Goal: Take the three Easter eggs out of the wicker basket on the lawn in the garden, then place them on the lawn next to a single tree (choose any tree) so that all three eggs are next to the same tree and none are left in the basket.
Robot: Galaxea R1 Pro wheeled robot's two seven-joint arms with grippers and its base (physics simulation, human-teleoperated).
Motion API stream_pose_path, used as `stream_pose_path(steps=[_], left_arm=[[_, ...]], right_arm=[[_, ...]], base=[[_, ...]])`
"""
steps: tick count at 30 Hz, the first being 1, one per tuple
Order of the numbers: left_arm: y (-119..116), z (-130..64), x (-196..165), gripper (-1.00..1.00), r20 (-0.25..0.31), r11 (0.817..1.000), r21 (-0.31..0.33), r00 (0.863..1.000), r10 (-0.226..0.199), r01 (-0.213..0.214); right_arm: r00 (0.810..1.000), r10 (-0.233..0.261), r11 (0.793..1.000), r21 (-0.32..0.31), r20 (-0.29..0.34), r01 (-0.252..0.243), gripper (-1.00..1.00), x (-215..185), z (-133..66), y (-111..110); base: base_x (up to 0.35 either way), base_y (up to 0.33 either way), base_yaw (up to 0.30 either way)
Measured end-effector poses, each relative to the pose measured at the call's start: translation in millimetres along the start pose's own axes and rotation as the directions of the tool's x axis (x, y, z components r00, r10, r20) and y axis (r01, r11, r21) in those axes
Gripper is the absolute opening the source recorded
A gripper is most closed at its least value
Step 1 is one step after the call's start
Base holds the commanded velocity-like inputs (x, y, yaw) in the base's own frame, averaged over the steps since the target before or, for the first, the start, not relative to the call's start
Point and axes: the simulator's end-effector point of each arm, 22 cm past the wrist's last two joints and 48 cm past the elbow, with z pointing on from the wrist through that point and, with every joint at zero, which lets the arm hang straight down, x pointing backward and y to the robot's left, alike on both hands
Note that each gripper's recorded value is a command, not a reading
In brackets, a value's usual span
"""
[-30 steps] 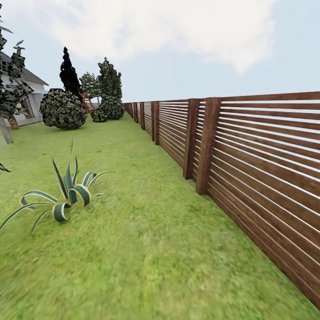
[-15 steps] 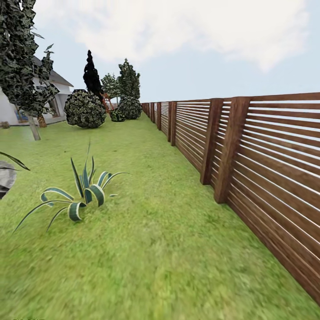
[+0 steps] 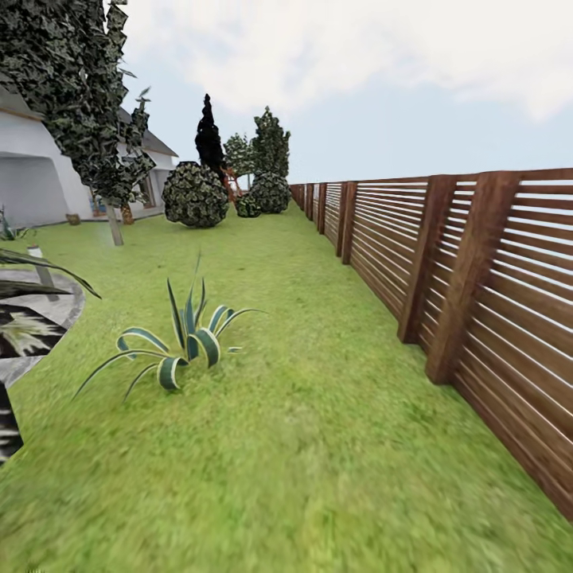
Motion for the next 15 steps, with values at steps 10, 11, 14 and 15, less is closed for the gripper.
stream_pose_path(steps=[10,11,14,15], left_arm=[[0.0,0.0,-0.1,1.00,0.000,1.000,0.000,1.000,0.000,0.000],[0.0,0.0,-0.1,1.00,0.000,1.000,0.000,1.000,0.000,0.000],[-0.1,0.0,0.0,1.00,0.000,1.000,0.000,1.000,0.000,0.000],[-0.1,0.0,-0.2,1.00,0.000,1.000,0.000,1.000,0.000,0.000]], right_arm=[[1.000,-0.001,1.000,-0.005,0.002,0.001,1.00,-0.2,0.0,1.1],[1.000,-0.001,1.000,-0.006,0.002,0.001,1.00,-0.3,0.0,1.3],[1.000,-0.001,1.000,-0.007,0.003,0.001,1.00,-0.5,0.0,1.5],[1.000,-0.001,1.000,-0.007,0.003,0.001,1.00,-0.5,0.0,1.5]], base=[[0.203,0.000,-0.006],[0.210,0.000,-0.218],[0.212,0.000,-0.262],[0.213,0.000,-0.283]])
